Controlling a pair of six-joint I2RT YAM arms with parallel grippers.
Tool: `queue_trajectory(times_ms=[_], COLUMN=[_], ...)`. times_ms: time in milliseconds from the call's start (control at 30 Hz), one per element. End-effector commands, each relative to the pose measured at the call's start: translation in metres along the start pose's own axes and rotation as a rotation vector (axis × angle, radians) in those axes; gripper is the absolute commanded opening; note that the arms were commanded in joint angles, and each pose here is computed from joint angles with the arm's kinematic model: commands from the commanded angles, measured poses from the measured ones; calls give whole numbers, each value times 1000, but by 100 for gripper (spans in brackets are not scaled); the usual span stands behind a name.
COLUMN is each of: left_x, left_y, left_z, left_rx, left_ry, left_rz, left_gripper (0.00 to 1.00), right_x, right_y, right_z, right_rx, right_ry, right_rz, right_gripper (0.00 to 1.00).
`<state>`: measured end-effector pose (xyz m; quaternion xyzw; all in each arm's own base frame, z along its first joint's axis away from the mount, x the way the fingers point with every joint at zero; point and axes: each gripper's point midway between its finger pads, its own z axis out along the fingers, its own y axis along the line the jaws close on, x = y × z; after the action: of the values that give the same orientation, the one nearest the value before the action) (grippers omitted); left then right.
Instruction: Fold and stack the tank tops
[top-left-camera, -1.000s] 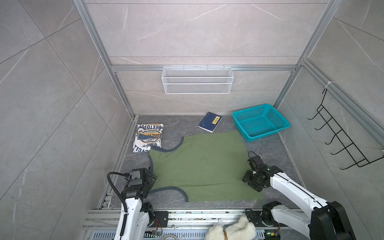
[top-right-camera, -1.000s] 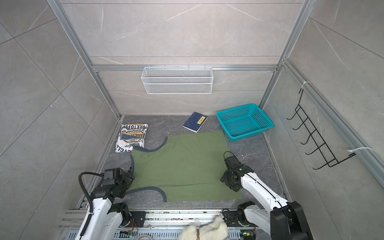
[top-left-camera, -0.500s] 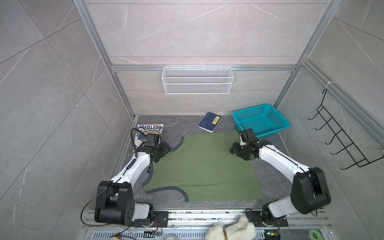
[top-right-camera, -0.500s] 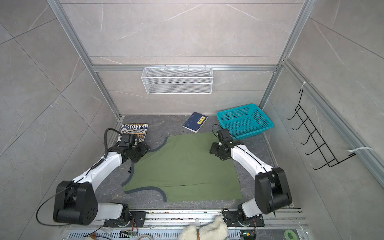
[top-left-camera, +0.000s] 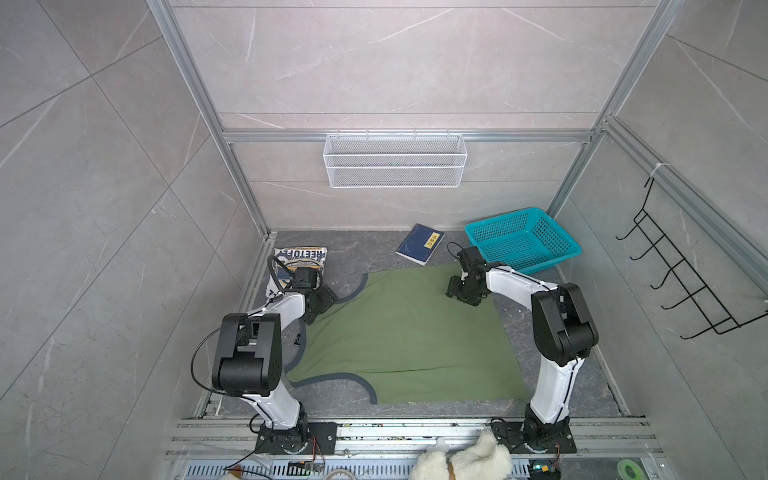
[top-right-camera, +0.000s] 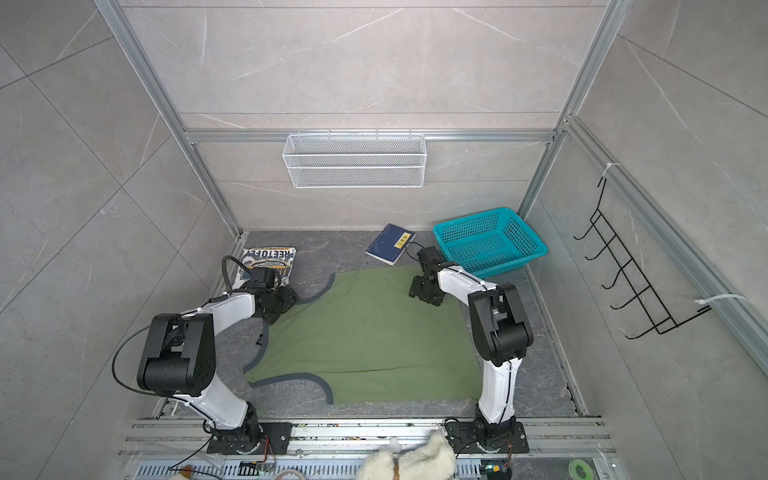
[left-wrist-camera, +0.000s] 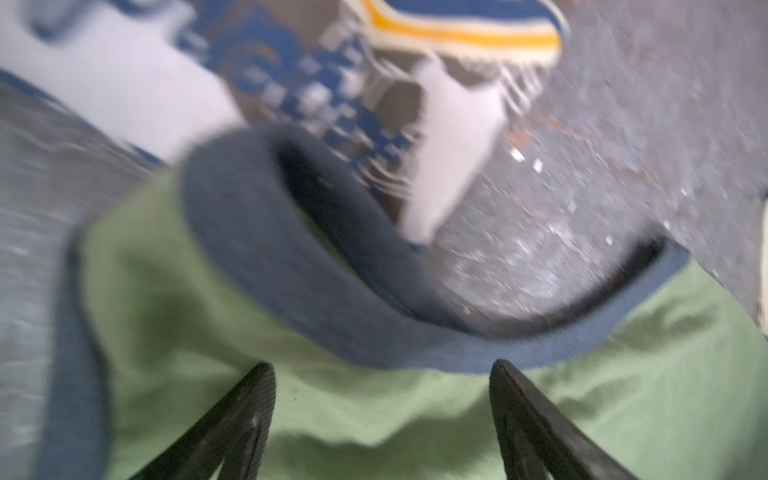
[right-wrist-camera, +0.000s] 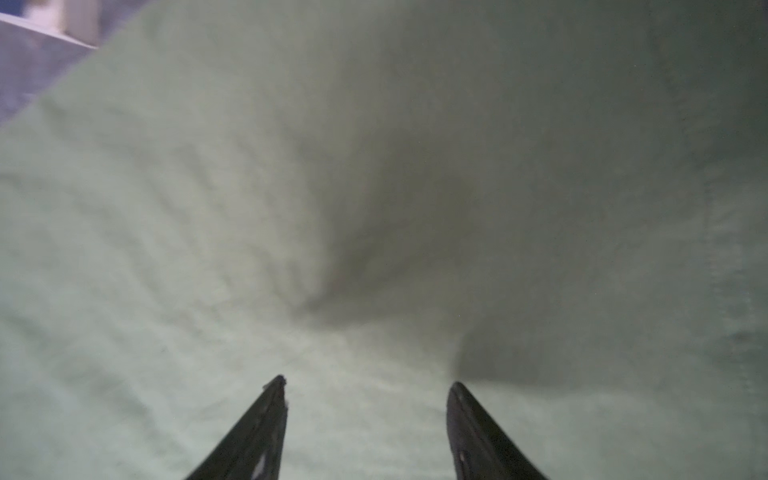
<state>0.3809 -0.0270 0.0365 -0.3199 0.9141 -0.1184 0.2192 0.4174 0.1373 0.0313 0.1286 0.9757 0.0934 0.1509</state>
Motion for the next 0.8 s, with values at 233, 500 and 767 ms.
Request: queue_trajectory(times_ms=[233, 500, 767], left_x=[-28, -43, -27], left_y=[30, 26, -88], left_z=[-12, -49, -90], left_rx=[-64, -111, 71], left_ry=[-108, -202, -228], left_rz=[-12, 35, 296], left_gripper=[84, 83, 84], right_x=[16, 3, -30], right_y=[-50, -51, -11], right_z=[16, -7, -53], right_rx=[189, 191, 83], right_ry=[59, -5, -146], right_rz=[64, 51, -71], right_gripper=[63, 63, 64])
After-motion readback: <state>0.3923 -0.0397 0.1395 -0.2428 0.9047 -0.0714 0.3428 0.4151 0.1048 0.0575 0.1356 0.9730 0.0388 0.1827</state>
